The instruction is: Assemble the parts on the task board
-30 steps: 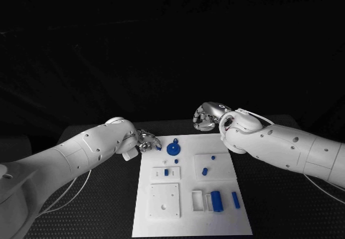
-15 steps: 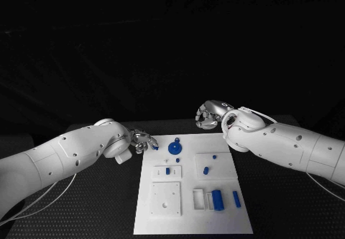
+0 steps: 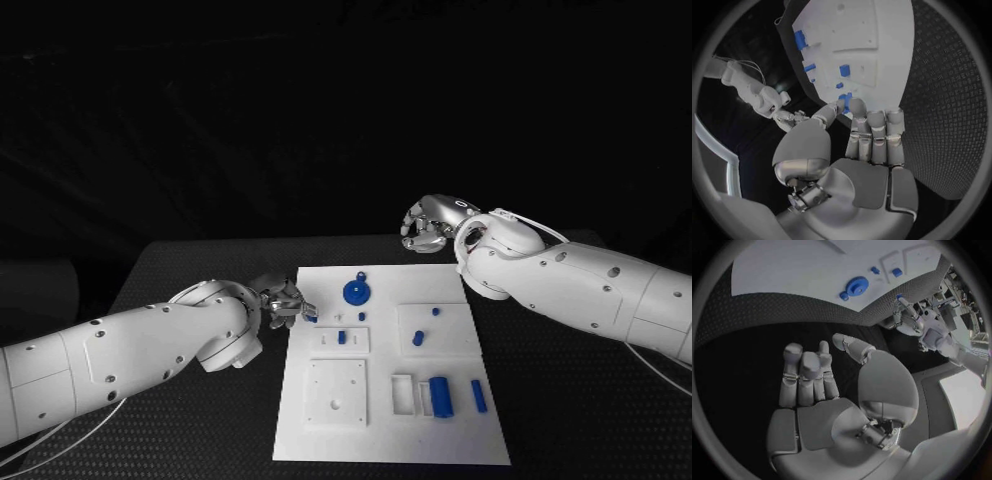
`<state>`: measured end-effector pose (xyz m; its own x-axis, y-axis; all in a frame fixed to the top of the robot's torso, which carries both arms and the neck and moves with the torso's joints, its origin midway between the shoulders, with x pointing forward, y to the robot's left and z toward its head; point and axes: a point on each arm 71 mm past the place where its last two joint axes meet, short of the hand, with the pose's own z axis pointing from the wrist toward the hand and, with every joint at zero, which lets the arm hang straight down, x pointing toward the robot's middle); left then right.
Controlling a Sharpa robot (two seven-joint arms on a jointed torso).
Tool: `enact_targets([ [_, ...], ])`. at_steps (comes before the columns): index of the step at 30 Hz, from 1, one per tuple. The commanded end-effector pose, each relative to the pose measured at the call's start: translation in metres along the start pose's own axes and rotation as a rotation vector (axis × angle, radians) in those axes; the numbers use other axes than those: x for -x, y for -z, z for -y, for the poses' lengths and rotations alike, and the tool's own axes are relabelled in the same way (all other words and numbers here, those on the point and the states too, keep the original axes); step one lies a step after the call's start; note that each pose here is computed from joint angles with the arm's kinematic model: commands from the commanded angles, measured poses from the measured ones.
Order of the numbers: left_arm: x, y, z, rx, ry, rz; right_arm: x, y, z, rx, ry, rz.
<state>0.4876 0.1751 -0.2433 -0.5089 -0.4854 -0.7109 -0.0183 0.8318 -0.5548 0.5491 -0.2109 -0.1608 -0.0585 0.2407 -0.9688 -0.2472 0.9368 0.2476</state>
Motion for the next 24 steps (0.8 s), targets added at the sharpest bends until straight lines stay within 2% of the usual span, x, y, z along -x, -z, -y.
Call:
enact_targets([
  [1, 0.0048, 0.0081, 0.0017, -0.066, -0.033, 0.197, 0.002, -0.001, 0.0, 0.018, -0.028, 0.035],
  [6, -0.0068, 0.0183, -0.0019, -0.077, -0.005, 0.226, 0.002, -0.002, 0.0, 0.023, -0.035, 0.043],
  [11, -0.0172, 0.0218, -0.0027, -0.077, 0.014, 0.219, 0.003, -0.002, 0.001, 0.023, -0.039, 0.051],
  [17, -0.0238, 0.0208, -0.0004, -0.073, 0.022, 0.217, 0.003, -0.002, 0.001, 0.02, -0.045, 0.051],
  [24, -0.0382, 0.0152, 0.0022, -0.057, 0.03, 0.184, 0.004, -0.003, 0.005, 0.011, -0.077, 0.061],
])
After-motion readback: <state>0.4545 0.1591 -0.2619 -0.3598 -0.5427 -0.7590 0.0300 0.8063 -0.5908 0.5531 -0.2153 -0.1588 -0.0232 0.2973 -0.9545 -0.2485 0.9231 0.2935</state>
